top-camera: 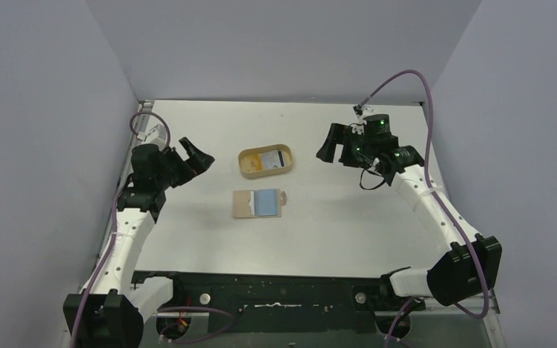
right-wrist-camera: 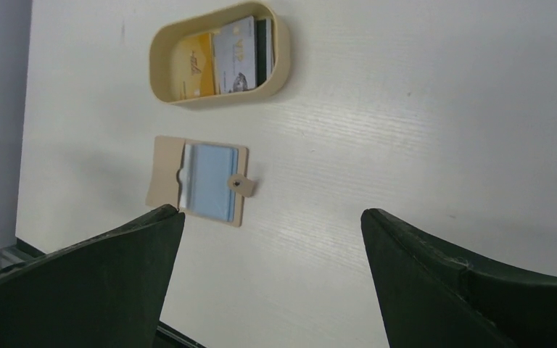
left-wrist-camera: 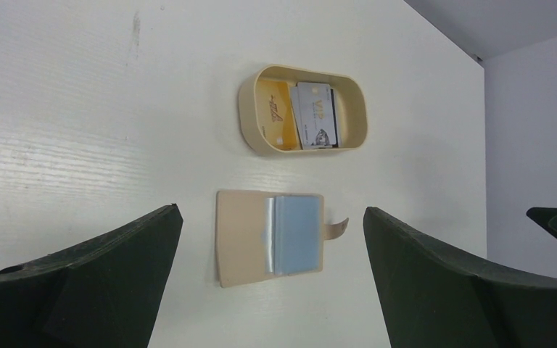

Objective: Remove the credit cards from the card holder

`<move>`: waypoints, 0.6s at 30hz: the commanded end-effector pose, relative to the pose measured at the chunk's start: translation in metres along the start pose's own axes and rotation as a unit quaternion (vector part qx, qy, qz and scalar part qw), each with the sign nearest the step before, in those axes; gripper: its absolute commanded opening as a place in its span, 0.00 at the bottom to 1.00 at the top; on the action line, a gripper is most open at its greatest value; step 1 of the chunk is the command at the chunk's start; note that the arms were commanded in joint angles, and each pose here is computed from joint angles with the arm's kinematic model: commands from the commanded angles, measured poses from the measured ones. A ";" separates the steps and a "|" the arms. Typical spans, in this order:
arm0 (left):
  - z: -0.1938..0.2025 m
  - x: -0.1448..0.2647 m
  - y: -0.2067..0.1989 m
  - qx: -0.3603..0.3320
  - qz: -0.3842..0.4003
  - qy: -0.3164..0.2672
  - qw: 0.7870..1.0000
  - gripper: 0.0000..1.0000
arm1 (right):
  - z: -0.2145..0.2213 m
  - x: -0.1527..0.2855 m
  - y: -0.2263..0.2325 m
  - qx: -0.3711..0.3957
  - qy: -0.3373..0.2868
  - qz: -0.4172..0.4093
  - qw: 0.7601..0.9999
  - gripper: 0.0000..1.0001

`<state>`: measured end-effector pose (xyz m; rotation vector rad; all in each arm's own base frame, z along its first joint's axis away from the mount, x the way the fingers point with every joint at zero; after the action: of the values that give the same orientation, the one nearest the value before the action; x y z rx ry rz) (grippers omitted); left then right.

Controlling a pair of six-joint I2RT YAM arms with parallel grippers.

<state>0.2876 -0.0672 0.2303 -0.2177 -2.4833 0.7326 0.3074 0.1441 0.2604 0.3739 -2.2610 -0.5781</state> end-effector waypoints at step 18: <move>-0.034 0.034 -0.007 -0.139 -0.029 -0.050 0.989 0.97 | -0.001 -0.024 -0.044 0.034 -0.066 0.085 0.994 1.00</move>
<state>0.2663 -0.0490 0.2348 -0.1680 -2.5614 0.4394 0.3169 0.1240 0.2217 0.2120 -2.3281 -0.4765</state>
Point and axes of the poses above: each gripper's point midway between its finger pads, its own x axis back along the fingers, its own y axis along the line the jaws close on, z = x × y, the point moved 5 cm from there along x, back along the fingers, and after that the axes turned 7 degrees about -x, right-handed, at the moved point
